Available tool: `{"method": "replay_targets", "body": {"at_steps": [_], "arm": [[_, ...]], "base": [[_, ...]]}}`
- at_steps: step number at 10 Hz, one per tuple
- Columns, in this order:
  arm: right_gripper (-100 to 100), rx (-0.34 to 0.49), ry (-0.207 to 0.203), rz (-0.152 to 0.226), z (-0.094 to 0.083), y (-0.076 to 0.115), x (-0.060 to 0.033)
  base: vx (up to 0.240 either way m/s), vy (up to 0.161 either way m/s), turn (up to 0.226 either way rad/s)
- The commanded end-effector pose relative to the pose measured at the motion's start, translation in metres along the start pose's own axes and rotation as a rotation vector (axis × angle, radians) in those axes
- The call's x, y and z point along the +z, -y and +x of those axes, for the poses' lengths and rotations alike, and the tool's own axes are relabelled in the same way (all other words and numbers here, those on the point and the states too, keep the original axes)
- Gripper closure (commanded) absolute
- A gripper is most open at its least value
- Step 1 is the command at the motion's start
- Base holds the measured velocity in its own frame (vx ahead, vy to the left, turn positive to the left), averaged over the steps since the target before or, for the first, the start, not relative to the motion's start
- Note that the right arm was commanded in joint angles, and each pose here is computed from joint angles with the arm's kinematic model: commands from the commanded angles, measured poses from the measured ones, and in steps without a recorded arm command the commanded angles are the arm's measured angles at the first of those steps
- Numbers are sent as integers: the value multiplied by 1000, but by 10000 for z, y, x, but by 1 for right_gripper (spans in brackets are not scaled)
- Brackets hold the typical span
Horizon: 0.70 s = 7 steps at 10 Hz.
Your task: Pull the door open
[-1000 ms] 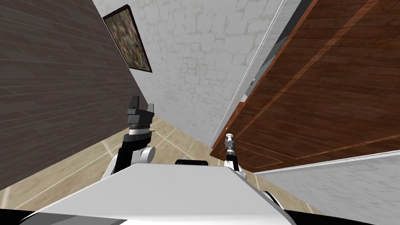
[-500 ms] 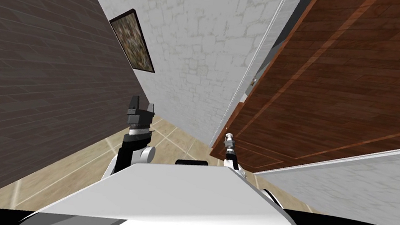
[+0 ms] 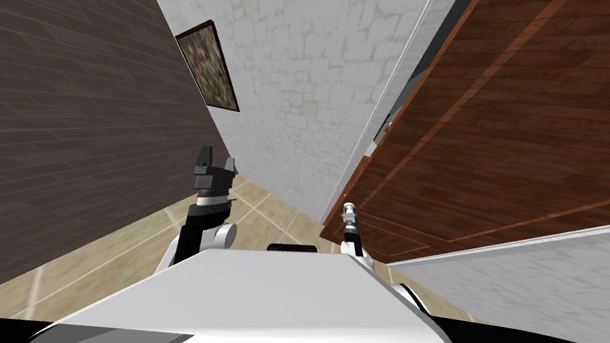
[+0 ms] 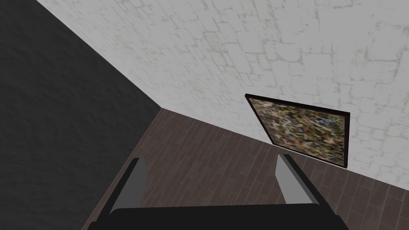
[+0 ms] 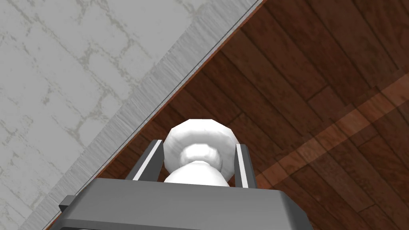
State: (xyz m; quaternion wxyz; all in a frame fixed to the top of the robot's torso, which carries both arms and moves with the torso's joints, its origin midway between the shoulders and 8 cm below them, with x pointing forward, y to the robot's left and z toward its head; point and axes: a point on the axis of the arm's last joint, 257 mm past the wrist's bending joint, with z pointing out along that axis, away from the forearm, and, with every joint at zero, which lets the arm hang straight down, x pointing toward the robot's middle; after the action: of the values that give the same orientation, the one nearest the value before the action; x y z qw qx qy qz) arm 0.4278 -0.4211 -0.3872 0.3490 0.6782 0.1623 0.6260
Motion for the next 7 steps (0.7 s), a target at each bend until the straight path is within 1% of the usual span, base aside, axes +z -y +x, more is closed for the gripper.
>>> {"method": "replay_targets", "body": {"at_steps": [1,3,4,6,7], "arm": [[100,57,23,11,-65,47,-38],[100,109,24,10,-60,50,-21],[100,119,24,9,-60,50,-21],[100,190,27,7,-52,54,8],[100,203,27,7,-52,54,8]], "base": [[-65,-21,46],[-44,-9,24],[-28,-2,20],[-38,-8,28],[-34,-15,18]]}}
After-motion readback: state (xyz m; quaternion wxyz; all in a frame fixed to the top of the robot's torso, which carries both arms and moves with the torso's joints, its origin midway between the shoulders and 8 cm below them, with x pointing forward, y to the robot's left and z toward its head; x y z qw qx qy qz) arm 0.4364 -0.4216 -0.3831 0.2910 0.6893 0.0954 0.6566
